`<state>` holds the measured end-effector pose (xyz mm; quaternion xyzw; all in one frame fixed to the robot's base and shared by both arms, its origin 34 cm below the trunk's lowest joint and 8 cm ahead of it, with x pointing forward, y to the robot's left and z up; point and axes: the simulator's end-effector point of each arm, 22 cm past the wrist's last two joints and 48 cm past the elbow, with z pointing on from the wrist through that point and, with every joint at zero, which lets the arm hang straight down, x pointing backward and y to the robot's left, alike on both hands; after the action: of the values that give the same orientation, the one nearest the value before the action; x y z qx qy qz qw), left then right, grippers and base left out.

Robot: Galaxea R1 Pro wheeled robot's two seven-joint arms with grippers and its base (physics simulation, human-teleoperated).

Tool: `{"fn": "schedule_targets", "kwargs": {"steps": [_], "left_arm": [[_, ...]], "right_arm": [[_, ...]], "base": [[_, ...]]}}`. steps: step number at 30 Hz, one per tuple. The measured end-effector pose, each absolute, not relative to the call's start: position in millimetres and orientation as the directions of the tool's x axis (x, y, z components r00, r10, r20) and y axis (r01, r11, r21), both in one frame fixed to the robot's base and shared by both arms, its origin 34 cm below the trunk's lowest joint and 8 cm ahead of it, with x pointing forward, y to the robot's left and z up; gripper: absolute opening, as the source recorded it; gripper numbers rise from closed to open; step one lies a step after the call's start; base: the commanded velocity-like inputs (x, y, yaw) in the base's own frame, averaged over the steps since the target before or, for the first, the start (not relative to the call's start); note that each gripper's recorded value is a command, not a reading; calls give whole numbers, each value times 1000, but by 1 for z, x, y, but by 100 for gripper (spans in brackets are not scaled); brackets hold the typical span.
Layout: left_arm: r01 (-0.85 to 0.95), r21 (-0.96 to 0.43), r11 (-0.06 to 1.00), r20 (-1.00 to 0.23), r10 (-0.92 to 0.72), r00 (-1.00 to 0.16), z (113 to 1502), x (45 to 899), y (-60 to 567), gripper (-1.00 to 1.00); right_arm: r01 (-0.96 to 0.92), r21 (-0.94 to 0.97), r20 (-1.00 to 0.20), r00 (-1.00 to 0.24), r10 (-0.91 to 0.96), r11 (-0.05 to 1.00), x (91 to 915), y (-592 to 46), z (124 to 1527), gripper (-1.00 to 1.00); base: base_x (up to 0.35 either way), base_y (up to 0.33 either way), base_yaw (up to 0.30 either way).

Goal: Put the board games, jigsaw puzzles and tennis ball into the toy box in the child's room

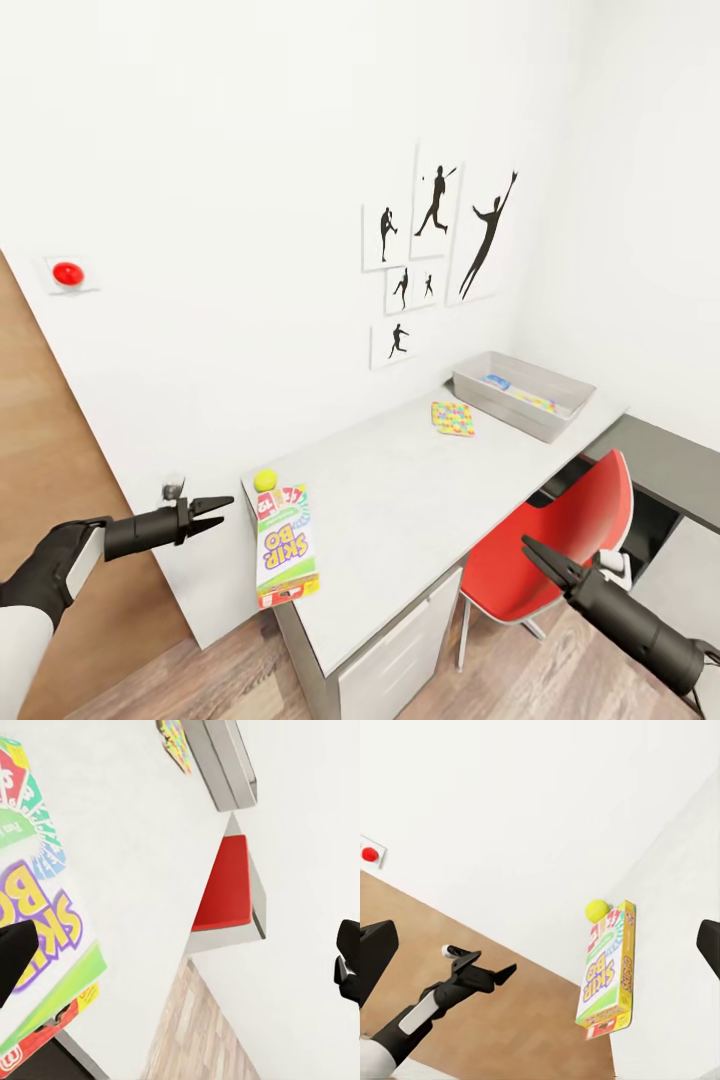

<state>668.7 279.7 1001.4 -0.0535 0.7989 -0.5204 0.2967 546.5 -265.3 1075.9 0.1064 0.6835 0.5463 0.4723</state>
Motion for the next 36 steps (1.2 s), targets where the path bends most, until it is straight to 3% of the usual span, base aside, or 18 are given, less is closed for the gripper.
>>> {"fn": "schedule_targets", "kwargs": {"steps": [15, 36], "left_arm": [[218, -855, 470, -423, -391, -817, 983, 675, 279, 100], [217, -863, 456, -416, -398, -818, 966, 680, 282, 100]], "right_arm": [[-390, 878, -460, -518, 721, 280, 541, -272, 1089, 100], [-353, 908, -399, -567, 721, 225, 543, -267, 1062, 100]], "base": [[0, 0, 0], [0, 0, 0]]}}
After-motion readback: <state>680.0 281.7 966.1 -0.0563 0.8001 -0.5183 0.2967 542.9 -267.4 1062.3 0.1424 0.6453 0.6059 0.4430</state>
